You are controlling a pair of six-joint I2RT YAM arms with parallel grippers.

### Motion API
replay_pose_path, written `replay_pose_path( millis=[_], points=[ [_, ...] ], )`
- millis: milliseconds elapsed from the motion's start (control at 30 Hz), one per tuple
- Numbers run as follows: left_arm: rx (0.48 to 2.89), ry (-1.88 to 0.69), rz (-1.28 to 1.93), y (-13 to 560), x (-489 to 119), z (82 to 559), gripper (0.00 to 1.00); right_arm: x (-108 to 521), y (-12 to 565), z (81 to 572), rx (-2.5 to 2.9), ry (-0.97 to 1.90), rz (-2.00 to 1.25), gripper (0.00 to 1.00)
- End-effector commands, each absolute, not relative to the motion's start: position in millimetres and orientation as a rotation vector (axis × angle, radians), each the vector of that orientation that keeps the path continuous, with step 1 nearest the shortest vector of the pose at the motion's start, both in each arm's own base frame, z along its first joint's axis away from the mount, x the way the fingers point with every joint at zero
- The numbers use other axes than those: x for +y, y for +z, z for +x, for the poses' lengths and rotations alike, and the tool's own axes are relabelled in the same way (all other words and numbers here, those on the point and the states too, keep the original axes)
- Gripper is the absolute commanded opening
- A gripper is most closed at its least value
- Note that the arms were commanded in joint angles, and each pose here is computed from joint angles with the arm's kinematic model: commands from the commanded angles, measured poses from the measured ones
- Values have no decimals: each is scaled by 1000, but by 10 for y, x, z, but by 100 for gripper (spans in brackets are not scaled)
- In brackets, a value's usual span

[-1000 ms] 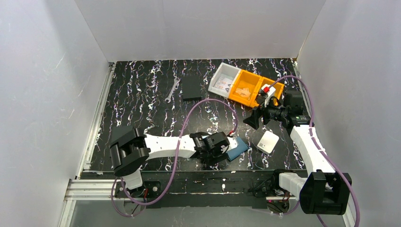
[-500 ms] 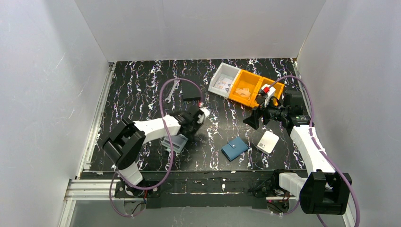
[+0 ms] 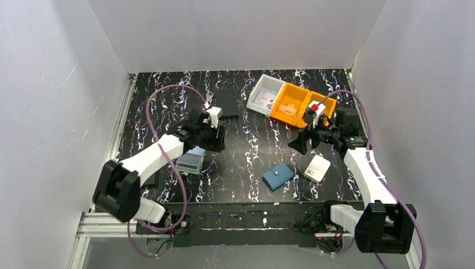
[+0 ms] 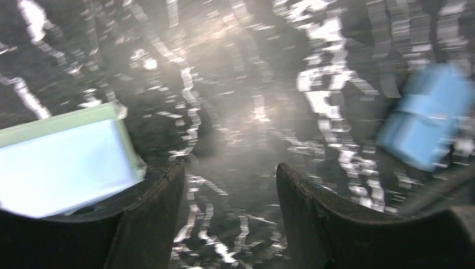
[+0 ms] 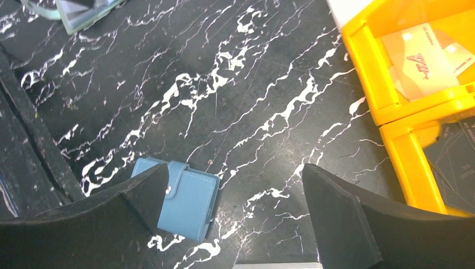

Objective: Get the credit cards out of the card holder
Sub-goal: Open the card holder at the center of the board.

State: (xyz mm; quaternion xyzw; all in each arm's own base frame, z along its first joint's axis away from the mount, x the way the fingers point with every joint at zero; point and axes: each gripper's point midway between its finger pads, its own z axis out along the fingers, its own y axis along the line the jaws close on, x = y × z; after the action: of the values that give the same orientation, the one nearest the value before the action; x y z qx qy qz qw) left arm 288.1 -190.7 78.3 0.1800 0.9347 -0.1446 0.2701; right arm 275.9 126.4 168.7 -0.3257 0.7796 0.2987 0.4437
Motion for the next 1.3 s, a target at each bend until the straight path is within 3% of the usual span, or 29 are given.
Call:
replay_pose_path(
  millis=[0,133,333,500,733,767,900,933,1067,1267],
  points=[
    [2330,-931,415,1314,-2453,2557,59,1293,1751,2697,1879,747,-940,98],
    [2327,-1192,332,1300,-2738,2204,55,1364,1487,2285,1936,792,-1246,98],
    [2332,-1090,604,1029,-3293,1789,58,1298,1266,1822,1715,715,-1711,98],
    [2245,-922,847,847,-3655,1789,60,1299,1239,1988,1749,618,-1582,94],
    [1889,-577,1124,767,-3856,1877,66,1372,1359,2253,1916,672,-1235,89],
    [1841,-540,1158,726,-3822,1910,68,1353,1383,2261,1929,674,-1231,89],
    [1764,-472,1119,789,-3853,2083,96,1307,1308,2305,1994,703,-1178,84],
    [1756,-471,1121,799,-3882,2097,98,1283,1290,2326,2020,696,-1158,82],
    [1606,-493,1222,830,-4075,1993,94,1061,1227,2556,2122,570,-1002,82],
    [1517,-439,1301,851,-4205,2003,77,1017,1231,2581,2138,566,-959,82]
  ],
)
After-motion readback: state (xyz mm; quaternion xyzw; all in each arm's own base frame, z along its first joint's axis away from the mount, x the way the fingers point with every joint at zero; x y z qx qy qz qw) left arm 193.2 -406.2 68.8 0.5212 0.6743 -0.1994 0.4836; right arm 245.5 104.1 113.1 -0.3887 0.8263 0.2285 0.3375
